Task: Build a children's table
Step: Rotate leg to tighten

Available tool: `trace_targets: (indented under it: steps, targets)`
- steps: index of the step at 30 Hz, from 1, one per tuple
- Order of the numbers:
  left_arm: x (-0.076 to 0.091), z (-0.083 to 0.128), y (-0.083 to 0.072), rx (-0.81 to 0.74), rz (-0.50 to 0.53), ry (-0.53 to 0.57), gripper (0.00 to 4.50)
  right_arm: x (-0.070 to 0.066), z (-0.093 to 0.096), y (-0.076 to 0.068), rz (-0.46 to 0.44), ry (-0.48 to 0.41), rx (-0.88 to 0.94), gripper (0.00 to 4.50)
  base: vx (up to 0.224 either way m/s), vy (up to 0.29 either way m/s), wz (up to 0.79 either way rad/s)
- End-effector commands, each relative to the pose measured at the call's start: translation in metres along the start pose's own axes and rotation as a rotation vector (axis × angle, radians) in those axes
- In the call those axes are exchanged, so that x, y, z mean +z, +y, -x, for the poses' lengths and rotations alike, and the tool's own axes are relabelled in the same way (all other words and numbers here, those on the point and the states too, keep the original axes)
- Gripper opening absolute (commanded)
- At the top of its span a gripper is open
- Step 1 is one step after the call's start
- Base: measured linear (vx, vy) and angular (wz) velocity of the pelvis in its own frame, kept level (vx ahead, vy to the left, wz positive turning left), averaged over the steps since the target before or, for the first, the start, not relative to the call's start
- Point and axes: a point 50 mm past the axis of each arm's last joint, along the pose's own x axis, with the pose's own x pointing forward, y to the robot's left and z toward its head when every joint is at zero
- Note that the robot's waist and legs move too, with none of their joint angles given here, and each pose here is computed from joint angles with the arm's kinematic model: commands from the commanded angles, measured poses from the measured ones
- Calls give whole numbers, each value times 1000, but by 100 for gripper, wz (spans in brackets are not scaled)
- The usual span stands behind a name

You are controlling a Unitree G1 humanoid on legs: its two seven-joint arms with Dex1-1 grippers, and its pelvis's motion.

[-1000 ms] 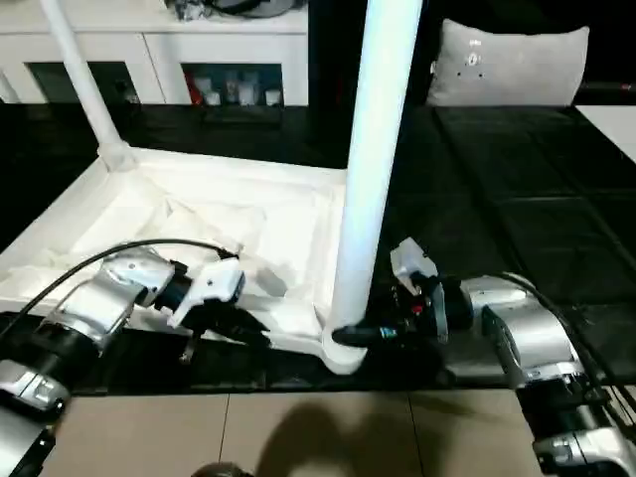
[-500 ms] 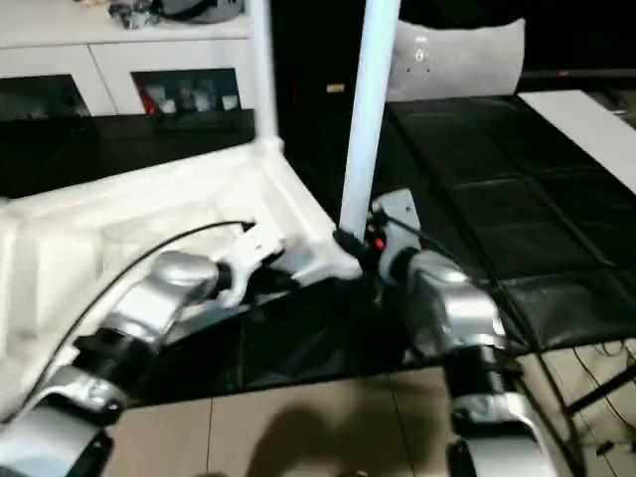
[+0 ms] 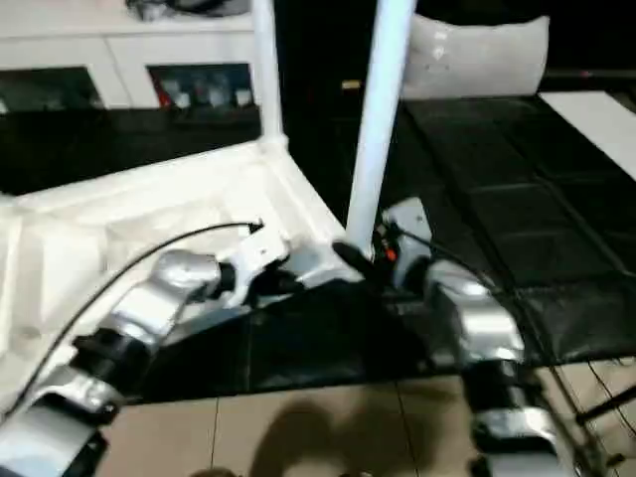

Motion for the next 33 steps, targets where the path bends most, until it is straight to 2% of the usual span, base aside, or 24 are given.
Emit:
trace_targets:
  steps: [1,2,5,7,9,13,16,18,22,23,28,33]
  targets:
    - [14,7,0,-91,-108,-54,0,1,8,5,30,26,136,402,0,0,0]
    - [14,13,-2,-174,-149,-61,0,2,18,5,58,55,216,402,0,0,0]
    - [13,19,-5,-253,-181,-56,0,3,26,5,75,72,299,402,0,0,0]
    - [9,24,-7,-315,-225,-28,0,3,30,9,86,92,379,369,0,0,0]
    - [6,27,-8,-365,-261,-3,0,3,34,13,83,123,469,368,0,0,0]
    - [4,30,-9,-430,-277,11,0,3,36,18,70,154,553,325,0,0,0]
    - [5,33,-11,-494,-289,12,0,5,35,21,32,179,632,315,0,0,0]
    - [5,33,-11,-501,-291,12,0,5,35,21,27,181,644,286,0,0,0]
    - [4,33,-13,-533,-303,14,0,5,34,25,7,184,680,264,0,0,0]
    - [4,33,-13,-536,-303,13,0,5,34,25,2,186,685,246,0,0,0]
    - [3,32,-14,-538,-291,1,0,3,35,29,-16,186,703,225,0,0,0]
    - [8,24,-8,-405,-133,-101,0,3,26,28,-60,125,572,216,0,0,0]
